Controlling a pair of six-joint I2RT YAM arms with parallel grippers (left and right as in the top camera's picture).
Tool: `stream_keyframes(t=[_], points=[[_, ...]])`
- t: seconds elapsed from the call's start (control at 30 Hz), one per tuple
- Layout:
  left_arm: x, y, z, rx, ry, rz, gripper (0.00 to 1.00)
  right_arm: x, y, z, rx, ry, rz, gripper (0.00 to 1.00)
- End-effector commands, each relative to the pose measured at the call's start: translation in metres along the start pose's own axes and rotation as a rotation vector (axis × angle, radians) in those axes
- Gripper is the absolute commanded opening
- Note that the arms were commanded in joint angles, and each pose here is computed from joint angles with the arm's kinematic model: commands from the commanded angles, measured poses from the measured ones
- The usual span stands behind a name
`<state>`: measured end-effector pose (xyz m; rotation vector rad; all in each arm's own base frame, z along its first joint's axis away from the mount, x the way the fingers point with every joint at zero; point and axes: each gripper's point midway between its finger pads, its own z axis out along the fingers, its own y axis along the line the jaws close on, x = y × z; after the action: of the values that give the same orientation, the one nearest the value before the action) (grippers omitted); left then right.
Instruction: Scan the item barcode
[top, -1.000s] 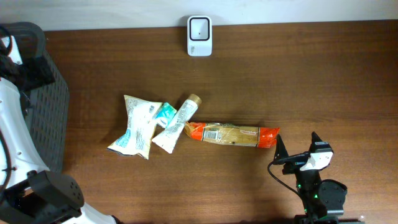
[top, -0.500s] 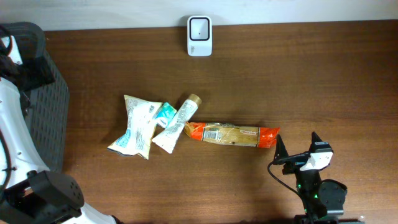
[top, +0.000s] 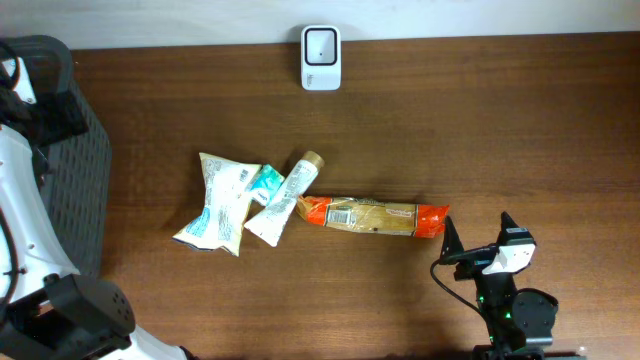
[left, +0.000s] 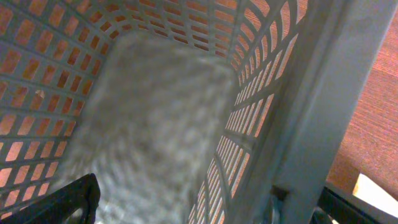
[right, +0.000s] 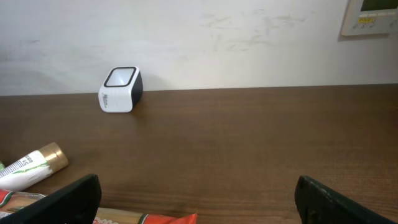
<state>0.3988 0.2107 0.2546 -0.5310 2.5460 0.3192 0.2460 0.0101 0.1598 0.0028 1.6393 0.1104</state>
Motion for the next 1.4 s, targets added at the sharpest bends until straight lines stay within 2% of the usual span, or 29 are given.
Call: stream_keyframes(t=[0.0,0.3,0.87,1.13,1.37], points=[[0.002,0.001,0.003,0.005,0.009,-0.014,0.99,0.002,-0.001,0.000,0.003,0.003,-0.003,0.99],[0.002,0.002,0.003,0.004,0.009,-0.014,0.99,0.002,-0.002,0.000,0.009,0.001,-0.003,0.99],[0.002,0.001,0.003,0.005,0.009,-0.014,0.99,-0.001,0.021,-0.002,-0.127,-0.001,-0.005,0.99],[0.002,0.002,0.003,0.004,0.009,-0.014,0.99,-0.040,0.034,-0.013,-0.180,-0.036,-0.012,0.99],[0.002,0.001,0.003,0.005,0.009,-0.014,0.99,-0.073,0.047,-0.009,-0.244,0.087,0.013,0.99]])
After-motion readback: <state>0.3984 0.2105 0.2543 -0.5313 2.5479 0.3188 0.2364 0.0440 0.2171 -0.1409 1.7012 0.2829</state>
